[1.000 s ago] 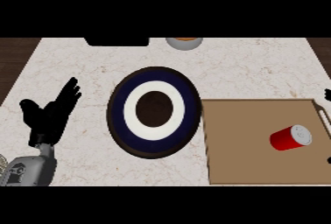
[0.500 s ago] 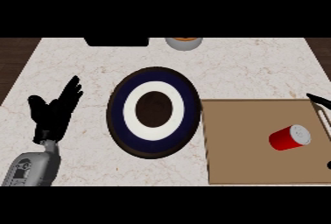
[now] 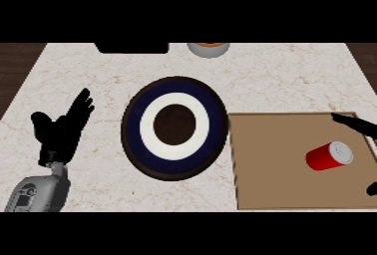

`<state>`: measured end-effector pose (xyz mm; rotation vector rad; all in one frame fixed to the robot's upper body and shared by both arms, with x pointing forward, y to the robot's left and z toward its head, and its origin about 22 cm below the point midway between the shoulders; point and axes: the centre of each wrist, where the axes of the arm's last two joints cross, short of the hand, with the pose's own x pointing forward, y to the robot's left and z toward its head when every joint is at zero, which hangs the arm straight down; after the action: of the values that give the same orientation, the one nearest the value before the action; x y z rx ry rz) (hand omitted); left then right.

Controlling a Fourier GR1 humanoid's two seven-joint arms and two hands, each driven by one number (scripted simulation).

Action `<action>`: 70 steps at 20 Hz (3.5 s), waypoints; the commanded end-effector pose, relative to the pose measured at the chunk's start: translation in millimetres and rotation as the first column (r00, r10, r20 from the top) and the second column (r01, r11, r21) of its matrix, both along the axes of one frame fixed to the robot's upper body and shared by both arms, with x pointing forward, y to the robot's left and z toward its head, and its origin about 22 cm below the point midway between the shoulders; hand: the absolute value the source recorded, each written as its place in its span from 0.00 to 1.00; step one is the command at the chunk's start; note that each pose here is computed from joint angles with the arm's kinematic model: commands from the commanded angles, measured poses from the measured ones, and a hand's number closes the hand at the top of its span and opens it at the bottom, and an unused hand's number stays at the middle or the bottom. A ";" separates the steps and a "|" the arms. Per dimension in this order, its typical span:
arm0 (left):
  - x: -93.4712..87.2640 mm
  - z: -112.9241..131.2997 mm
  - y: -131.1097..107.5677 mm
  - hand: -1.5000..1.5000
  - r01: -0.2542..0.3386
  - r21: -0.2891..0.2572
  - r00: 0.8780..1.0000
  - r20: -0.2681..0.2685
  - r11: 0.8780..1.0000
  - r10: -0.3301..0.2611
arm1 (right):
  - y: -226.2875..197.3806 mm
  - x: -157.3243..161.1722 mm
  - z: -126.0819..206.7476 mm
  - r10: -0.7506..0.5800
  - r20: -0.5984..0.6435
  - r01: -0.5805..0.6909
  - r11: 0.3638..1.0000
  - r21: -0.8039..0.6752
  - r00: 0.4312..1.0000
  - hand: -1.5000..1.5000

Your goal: Pick the can from the tray and place it in the plate

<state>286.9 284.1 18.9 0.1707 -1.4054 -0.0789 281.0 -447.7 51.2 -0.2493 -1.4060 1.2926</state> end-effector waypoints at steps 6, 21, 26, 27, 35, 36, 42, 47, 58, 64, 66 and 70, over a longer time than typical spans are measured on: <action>-5.5 -2.9 -5.0 0.50 -0.003 0.010 1.000 0.011 1.000 0.003 | 32.1 34.6 14.6 0.012 -0.065 -0.017 0.996 -0.088 0.998 0.00; -8.4 7.8 5.8 0.50 -0.006 -0.007 1.000 0.005 1.000 0.006 | 74.2 20.5 -45.7 0.037 -0.086 -0.053 0.981 -0.184 0.996 0.00; -7.6 18.8 -2.7 0.50 0.004 0.008 1.000 -0.003 1.000 -0.004 | 80.9 30.1 -34.5 0.175 -0.124 -0.198 0.959 -0.203 0.977 1.00; -10.3 -8.6 9.0 0.50 -0.002 0.006 1.000 0.007 1.000 0.002 | 61.2 29.6 -33.4 0.194 -0.109 -0.212 0.956 -0.201 0.975 1.00; 6.6 4.1 3.3 0.50 -0.019 -0.011 1.000 0.002 1.000 0.019 | 65.9 16.8 -33.2 0.162 -0.059 -0.168 0.979 -0.118 0.985 1.00; -3.9 9.3 4.9 0.50 0.002 0.007 1.000 0.010 1.000 -0.002 | 85.5 16.1 -41.2 0.138 -0.051 -0.142 0.983 -0.112 0.989 1.00; -3.6 1.3 9.7 0.50 -0.017 0.021 1.000 -0.021 1.000 0.017 | 237.0 12.2 -43.2 0.203 0.168 -0.210 0.977 0.027 0.965 1.00; -1.1 -1.6 -1.6 0.50 0.037 0.012 0.999 -0.022 0.999 -0.037 | 349.0 1.4 -16.9 0.216 0.267 -0.263 0.952 0.154 0.939 1.00; -1.0 -6.3 -4.2 0.50 0.018 -0.001 1.000 -0.023 1.000 -0.018 | 405.4 -46.4 55.1 -0.347 0.452 0.160 0.901 0.403 0.822 1.00; 0.0 -4.1 -15.7 0.50 0.019 0.013 1.000 -0.010 1.000 -0.019 | 443.7 -65.4 77.0 -0.510 0.321 0.331 0.816 0.474 0.798 1.00; 3.8 -8.1 0.7 0.50 0.020 0.016 1.000 0.005 1.000 -0.020 | 456.6 -51.6 83.7 -0.547 0.311 0.370 0.797 0.478 0.777 1.00; -7.1 2.9 -7.2 0.50 0.016 0.015 1.000 -0.006 1.000 -0.016 | 455.1 -16.1 69.6 -0.604 0.299 0.452 0.773 0.445 0.739 1.00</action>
<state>289.3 276.8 18.9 0.1615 -1.4046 -0.1083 246.3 2.9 120.0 -0.6487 -1.8023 0.5749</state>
